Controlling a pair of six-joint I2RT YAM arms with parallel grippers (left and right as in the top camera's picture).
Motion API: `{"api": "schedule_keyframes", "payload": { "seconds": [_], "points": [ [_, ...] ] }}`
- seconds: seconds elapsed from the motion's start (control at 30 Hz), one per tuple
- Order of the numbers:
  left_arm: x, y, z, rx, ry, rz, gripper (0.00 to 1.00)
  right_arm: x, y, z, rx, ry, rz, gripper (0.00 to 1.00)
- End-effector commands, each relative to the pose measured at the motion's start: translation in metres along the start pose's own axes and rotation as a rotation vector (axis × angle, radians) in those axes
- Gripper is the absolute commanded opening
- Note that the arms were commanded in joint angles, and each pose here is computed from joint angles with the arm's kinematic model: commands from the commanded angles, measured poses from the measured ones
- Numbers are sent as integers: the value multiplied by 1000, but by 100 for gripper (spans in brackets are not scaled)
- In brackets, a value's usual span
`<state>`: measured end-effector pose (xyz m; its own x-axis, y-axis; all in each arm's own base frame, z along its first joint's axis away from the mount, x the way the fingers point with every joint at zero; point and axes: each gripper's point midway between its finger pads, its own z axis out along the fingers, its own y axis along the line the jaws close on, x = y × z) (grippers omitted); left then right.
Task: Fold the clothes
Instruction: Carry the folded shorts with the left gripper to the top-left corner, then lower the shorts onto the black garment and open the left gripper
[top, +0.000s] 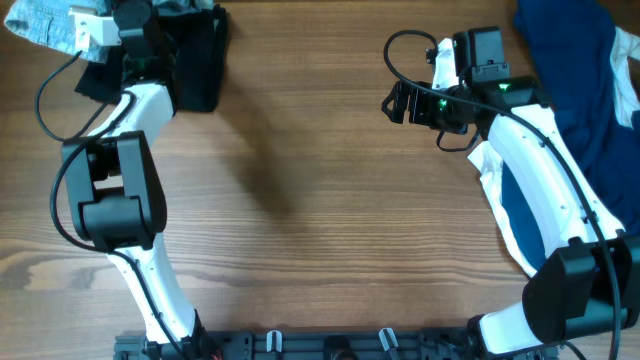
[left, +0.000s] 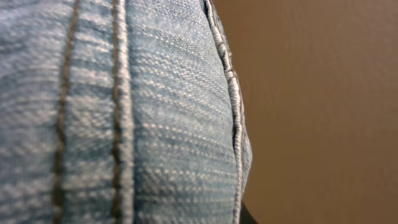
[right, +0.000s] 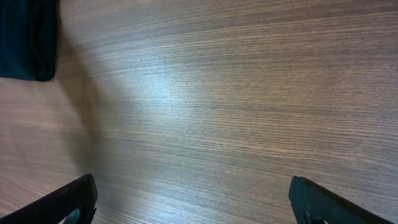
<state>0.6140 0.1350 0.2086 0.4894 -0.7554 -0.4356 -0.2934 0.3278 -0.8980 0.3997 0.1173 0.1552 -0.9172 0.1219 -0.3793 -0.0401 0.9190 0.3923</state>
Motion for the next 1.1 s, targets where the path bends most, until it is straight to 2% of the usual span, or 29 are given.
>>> {"api": "schedule_keyframes", "payload": {
  "seconds": [0.0, 0.03, 0.07, 0.1, 0.13, 0.2, 0.33, 0.5, 0.6, 0.67, 0.73, 0.87, 0.97, 1.07],
  "points": [
    [0, -23, -2, 21, -12, -12, 4, -12, 5, -11, -3, -50, -24, 100],
    [8, -16, -3, -8, 8, 10, 4, -13, 5, -11, -3, -51, -23, 99],
    [17, -8, -6, -43, 34, 36, 8, -13, 5, -11, -4, -53, -23, 99],
    [24, -2, -8, -69, 56, 58, 23, -13, 5, -11, -4, -54, -24, 100],
    [36, 9, -13, -116, 91, 96, 46, -14, 5, -11, -4, -56, -24, 99],
    [53, 29, -24, -194, 148, 160, 98, -14, 5, -11, -5, -58, -26, 99],
    [91, 54, -49, -292, 293, 266, 100, -17, 6, -11, -10, -68, -10, 99],
    [120, 50, -82, -322, 433, 322, 100, -17, 8, -11, -20, -68, -11, 100],
    [132, 22, -109, -238, 568, 475, 100, -17, 8, -11, -20, -68, -12, 99],
    [130, -3, -121, -155, 605, 589, 100, -18, 8, -11, -21, -72, -13, 100],
    [114, -41, -125, -33, 566, 713, 100, -19, 9, -11, -23, -78, -15, 99],
    [88, -76, -107, 98, 455, 787, 100, -20, 9, -11, -23, -79, -16, 100],
    [69, -84, -83, 160, 354, 863, 100, -20, 9, -11, -23, -78, -16, 100],
    [48, -70, -44, 187, 233, 958, 100, -19, 9, -11, -22, -77, -15, 100]
  ]
}}
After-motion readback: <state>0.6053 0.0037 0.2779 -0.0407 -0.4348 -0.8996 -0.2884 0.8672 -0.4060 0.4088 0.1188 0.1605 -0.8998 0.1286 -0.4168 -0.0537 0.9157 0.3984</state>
